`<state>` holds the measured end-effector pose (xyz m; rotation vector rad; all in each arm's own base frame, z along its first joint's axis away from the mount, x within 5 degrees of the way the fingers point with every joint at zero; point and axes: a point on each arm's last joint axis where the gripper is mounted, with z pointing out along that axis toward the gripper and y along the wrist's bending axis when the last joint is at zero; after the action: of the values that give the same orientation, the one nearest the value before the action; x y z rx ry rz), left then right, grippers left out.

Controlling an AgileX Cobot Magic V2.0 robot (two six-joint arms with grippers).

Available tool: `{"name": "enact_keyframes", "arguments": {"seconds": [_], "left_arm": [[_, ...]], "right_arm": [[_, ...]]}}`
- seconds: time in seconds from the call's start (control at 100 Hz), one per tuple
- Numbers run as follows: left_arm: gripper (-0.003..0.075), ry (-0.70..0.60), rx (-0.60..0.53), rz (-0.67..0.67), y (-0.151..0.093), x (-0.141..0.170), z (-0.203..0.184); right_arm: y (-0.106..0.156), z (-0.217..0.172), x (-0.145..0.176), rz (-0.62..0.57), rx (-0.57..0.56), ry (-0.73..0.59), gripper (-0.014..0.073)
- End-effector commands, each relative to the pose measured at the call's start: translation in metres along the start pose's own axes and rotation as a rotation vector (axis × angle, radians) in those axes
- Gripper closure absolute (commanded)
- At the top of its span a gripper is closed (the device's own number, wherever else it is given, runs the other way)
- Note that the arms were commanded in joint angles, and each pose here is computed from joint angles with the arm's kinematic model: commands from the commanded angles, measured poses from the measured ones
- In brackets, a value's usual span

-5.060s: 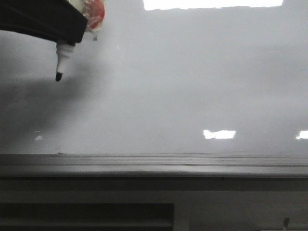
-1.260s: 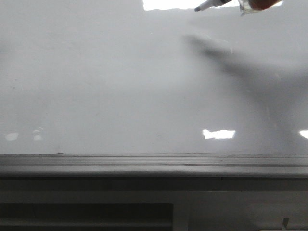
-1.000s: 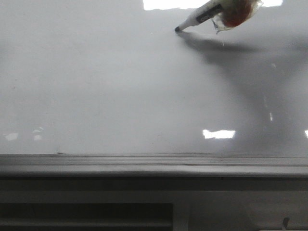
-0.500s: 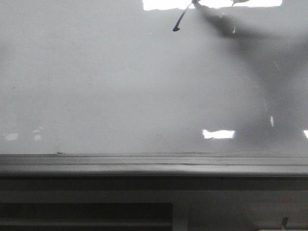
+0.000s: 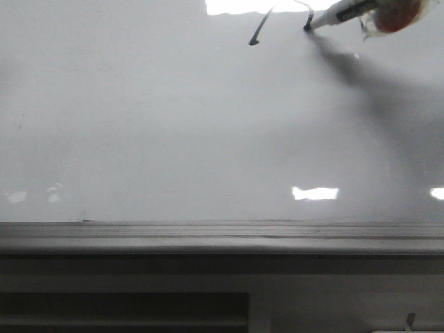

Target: Write number 2 on whiteboard

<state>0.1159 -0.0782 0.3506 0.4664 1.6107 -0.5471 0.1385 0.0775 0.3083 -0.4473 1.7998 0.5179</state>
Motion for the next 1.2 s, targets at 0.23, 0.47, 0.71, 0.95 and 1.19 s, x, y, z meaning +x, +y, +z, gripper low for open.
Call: {"name": "enact_keyframes", "arguments": {"seconds": [0.23, 0.47, 0.71, 0.95, 1.19], "left_arm": [[0.0741, -0.074, -0.042, -0.025, 0.003, -0.013, -0.002], [0.0741, -0.074, -0.041, -0.026, 0.003, -0.013, -0.002], [0.0741, -0.074, -0.041, -0.026, 0.003, -0.013, -0.002], [0.0741, -0.074, -0.041, -0.026, 0.003, -0.013, -0.002], [0.0741, -0.074, -0.041, -0.028, 0.003, -0.013, -0.002]], "right_arm": [[0.005, 0.021, 0.011, 0.034, -0.097, 0.142, 0.066], [0.01, 0.026, 0.012, 0.019, -0.107, 0.142, 0.0659], [0.007, 0.015, 0.005, 0.057, -0.058, 0.071, 0.0657], [-0.002, -0.003, 0.023, 0.107, 0.022, 0.068, 0.0657], [0.004, -0.032, 0.021, 0.112, -0.025, 0.051, 0.0657]]}}
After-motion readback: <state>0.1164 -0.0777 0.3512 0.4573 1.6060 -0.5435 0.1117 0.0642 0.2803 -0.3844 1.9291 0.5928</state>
